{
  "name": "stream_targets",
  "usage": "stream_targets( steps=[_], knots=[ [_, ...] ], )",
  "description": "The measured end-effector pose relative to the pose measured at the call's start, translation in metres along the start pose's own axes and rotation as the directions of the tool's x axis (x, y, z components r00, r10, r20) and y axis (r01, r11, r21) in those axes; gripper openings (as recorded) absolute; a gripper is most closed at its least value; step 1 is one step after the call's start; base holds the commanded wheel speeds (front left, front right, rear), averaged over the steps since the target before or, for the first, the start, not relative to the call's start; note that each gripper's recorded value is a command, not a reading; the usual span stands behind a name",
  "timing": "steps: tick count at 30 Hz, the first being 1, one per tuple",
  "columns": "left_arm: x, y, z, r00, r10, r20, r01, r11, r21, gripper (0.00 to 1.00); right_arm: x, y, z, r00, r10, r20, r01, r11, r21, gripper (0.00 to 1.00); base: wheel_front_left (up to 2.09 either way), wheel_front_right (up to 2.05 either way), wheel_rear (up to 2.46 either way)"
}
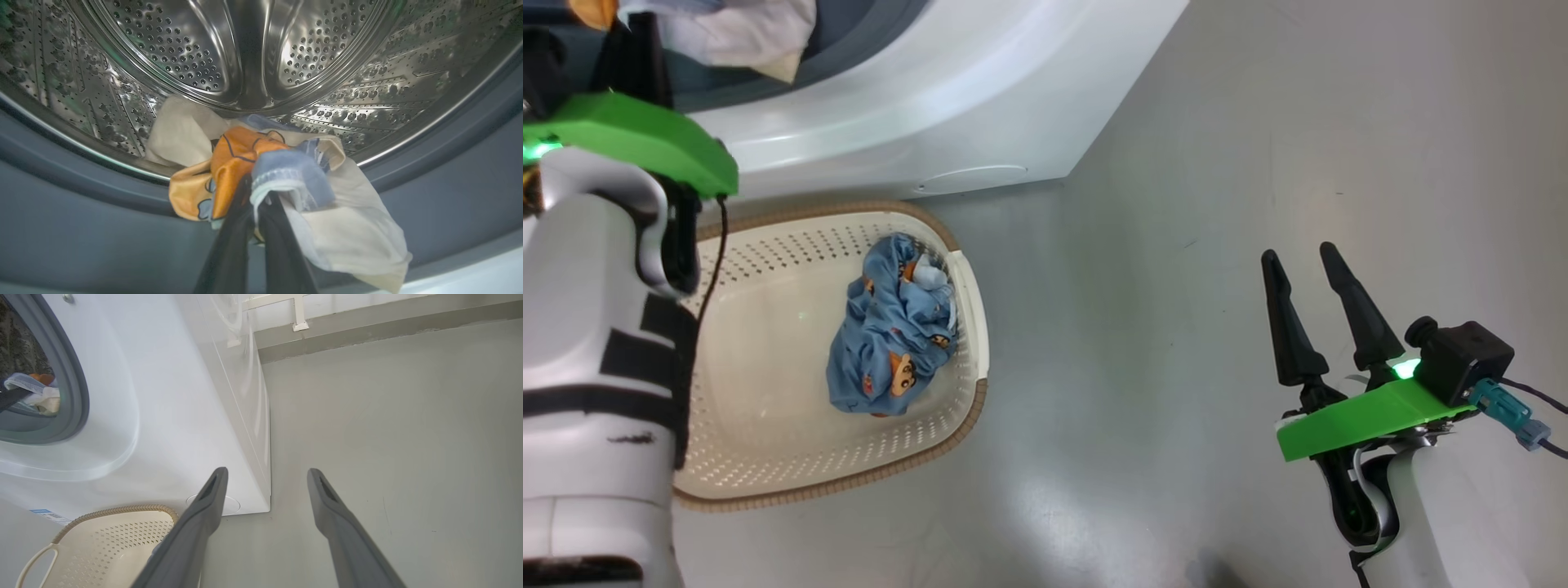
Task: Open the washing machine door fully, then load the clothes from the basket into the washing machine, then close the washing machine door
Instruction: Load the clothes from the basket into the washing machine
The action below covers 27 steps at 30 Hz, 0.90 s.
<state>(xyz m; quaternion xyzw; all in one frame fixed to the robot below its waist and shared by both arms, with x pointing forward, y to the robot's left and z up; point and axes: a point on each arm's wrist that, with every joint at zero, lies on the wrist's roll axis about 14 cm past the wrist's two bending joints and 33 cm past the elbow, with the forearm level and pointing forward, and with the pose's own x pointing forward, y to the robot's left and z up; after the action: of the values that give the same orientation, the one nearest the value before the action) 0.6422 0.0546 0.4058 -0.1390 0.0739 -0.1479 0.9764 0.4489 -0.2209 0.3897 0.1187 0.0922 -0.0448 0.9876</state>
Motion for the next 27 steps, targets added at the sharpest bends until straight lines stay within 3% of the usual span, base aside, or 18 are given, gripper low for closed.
stream_targets(
  steps=[8, 13, 18, 27],
  knots=[
    [0.018, 0.0, 0.009, 1.0, 0.016, -0.013, -0.017, 0.999, -0.03, 0.0, -0.004, 0.0, 0.002, 1.0, 0.0, 0.002, 0.0, 1.0, 0.012, 1.0, 0.0, 0.0, 0.0],
    [0.036, 0.0, 0.048, 0.997, 0.025, 0.077, -0.022, 0.999, -0.045, 0.0, -0.006, -0.002, 0.002, 1.0, -0.008, 0.0, 0.008, 1.0, 0.016, 1.0, 0.0, 0.0, 0.0],
    [0.043, 0.022, 0.082, 0.975, 0.125, 0.184, -0.11, 0.99, -0.089, 0.0, -0.007, -0.004, -0.001, 1.0, -0.013, -0.008, 0.014, 1.0, 0.016, 1.0, 0.0, 0.0, 0.0],
    [0.043, 0.019, 0.036, 0.99, 0.129, 0.057, -0.127, 0.991, -0.04, 0.0, -0.008, -0.006, -0.004, 1.0, -0.019, -0.018, 0.019, 1.0, 0.016, 1.0, 0.0, 0.0, 0.0]
  ],
)
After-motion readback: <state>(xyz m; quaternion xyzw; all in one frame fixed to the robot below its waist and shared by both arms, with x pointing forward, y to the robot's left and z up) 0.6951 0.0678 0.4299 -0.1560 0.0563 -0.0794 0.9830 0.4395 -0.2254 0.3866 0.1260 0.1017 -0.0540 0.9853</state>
